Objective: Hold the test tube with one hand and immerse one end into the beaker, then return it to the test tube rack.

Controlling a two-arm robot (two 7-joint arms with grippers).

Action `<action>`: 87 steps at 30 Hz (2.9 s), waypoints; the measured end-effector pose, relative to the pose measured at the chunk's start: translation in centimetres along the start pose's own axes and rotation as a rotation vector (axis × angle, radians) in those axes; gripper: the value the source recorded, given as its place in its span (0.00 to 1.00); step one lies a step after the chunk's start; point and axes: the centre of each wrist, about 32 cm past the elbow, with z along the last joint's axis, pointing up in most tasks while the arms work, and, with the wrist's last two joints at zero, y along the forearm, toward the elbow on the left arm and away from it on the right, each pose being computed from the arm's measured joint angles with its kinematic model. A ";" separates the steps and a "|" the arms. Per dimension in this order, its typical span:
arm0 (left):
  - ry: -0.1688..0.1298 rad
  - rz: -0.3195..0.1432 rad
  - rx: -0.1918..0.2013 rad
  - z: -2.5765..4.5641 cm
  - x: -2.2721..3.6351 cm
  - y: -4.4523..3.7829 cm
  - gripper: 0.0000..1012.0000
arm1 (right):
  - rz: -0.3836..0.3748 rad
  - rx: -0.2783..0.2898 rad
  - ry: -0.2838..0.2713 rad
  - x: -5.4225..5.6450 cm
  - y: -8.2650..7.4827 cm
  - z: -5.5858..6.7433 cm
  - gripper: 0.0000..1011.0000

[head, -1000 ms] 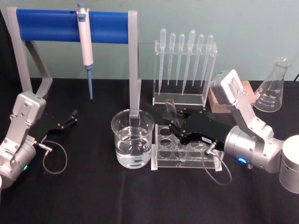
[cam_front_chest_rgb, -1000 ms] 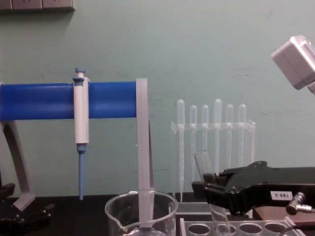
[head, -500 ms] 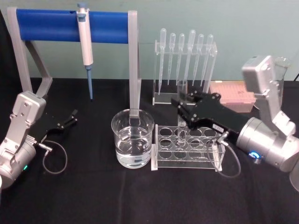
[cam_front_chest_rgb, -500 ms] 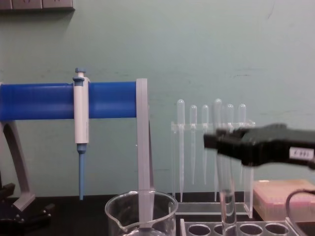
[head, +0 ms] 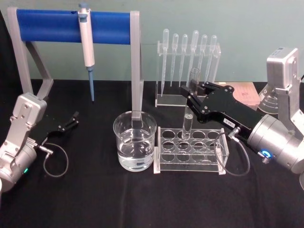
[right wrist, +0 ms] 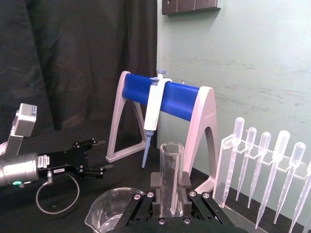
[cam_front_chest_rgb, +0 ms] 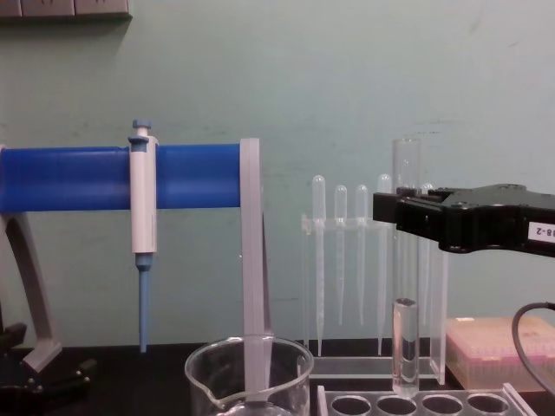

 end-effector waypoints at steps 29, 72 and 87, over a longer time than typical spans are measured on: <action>0.000 0.000 0.000 0.00 0.00 0.00 0.99 | 0.001 0.000 -0.001 0.0 0.0 0.0 0.22; 0.000 0.000 0.000 0.00 0.00 0.00 0.99 | 0.001 0.000 -0.001 0.0 0.0 0.0 0.22; 0.000 0.000 0.000 0.00 0.00 0.00 0.99 | 0.001 0.000 -0.001 0.0 0.0 0.0 0.22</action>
